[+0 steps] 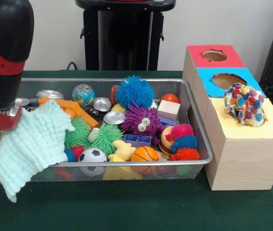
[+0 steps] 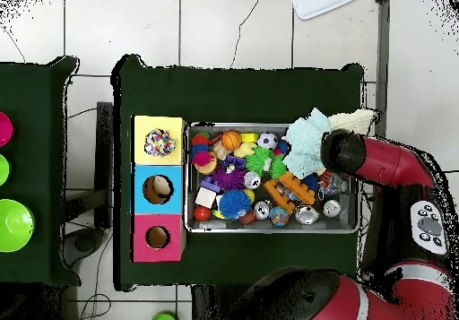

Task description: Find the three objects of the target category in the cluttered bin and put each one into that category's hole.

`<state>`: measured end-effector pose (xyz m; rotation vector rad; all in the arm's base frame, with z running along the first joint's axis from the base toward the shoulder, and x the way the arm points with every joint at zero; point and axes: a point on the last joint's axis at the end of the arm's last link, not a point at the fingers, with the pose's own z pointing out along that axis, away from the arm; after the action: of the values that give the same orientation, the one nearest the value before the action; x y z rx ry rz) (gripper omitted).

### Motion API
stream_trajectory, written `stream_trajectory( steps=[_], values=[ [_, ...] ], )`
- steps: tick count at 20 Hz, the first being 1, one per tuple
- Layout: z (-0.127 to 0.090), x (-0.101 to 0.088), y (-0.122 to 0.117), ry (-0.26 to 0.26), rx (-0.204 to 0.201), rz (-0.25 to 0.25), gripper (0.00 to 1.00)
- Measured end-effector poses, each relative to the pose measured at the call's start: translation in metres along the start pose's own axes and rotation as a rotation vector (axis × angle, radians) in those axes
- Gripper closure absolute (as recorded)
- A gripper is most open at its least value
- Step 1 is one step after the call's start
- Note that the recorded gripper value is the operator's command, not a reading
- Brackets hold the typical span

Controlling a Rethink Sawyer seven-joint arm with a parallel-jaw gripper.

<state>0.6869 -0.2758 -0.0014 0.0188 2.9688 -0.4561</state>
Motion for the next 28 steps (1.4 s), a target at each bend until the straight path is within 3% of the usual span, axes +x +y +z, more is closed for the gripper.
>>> stream_trajectory(
  steps=[12,15,19,23,28],
  values=[
    [-0.005,-0.004,0.006,-0.004,-0.053,0.044,1.00],
    [-0.013,-0.005,0.013,0.001,-0.098,0.087,1.00],
    [-0.025,-0.007,0.023,0.006,-0.209,0.202,1.00],
    [-0.033,-0.006,0.036,0.022,-0.293,0.278,1.00],
    [-0.046,-0.002,0.065,0.053,-0.367,0.321,1.00]
  ],
)
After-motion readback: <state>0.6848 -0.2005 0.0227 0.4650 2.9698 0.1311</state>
